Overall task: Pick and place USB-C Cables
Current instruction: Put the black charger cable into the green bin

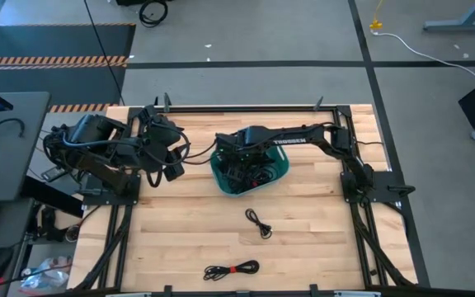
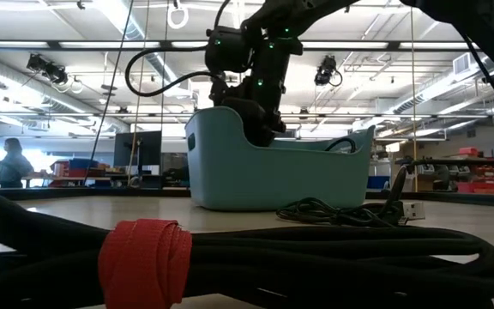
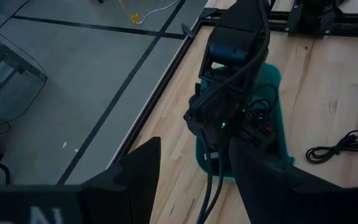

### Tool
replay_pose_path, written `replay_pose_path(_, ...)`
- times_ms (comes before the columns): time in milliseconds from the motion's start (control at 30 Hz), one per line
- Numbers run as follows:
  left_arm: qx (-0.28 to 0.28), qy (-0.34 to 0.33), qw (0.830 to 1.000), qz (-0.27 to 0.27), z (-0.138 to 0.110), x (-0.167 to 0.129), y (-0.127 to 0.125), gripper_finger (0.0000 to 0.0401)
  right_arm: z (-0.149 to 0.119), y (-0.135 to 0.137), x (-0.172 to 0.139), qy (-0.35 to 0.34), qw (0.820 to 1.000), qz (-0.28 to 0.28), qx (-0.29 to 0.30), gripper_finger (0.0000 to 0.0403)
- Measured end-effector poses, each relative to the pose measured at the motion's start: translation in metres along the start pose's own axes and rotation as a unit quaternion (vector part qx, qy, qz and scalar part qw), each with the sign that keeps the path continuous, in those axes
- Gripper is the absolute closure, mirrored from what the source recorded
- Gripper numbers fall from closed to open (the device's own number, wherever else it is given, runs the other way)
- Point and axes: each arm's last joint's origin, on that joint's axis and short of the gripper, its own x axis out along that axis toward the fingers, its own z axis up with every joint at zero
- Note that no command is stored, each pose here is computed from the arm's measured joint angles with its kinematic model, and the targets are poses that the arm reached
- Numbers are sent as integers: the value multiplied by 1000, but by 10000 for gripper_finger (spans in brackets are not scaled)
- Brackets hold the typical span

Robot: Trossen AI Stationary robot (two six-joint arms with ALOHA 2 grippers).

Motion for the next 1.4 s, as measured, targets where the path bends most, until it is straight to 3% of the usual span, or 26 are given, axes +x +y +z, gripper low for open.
replay_pose_path(333, 0, 0, 1000, 0, 0, 0, 0, 202, 1, 2, 0, -7, 1000, 12, -16, 271)
replay_pose_path(600, 0, 0, 1000, 0, 0, 0, 0, 202, 8, 2, -20, -36, 999, 38, -14, 256)
replay_pose_path(1033, 0, 0, 1000, 0, 0, 0, 0, 202, 39, -5, -123, -131, 990, 25, -39, 256)
replay_pose_path(1267, -5, 2, 1000, 0, 0, 1, -1, 202, 24, -18, -172, -143, 988, -38, -40, 256)
replay_pose_path(1400, 6, 23, 1000, -10, 1, 11, -13, 202, 4, -31, -214, -166, 985, -40, -6, 257)
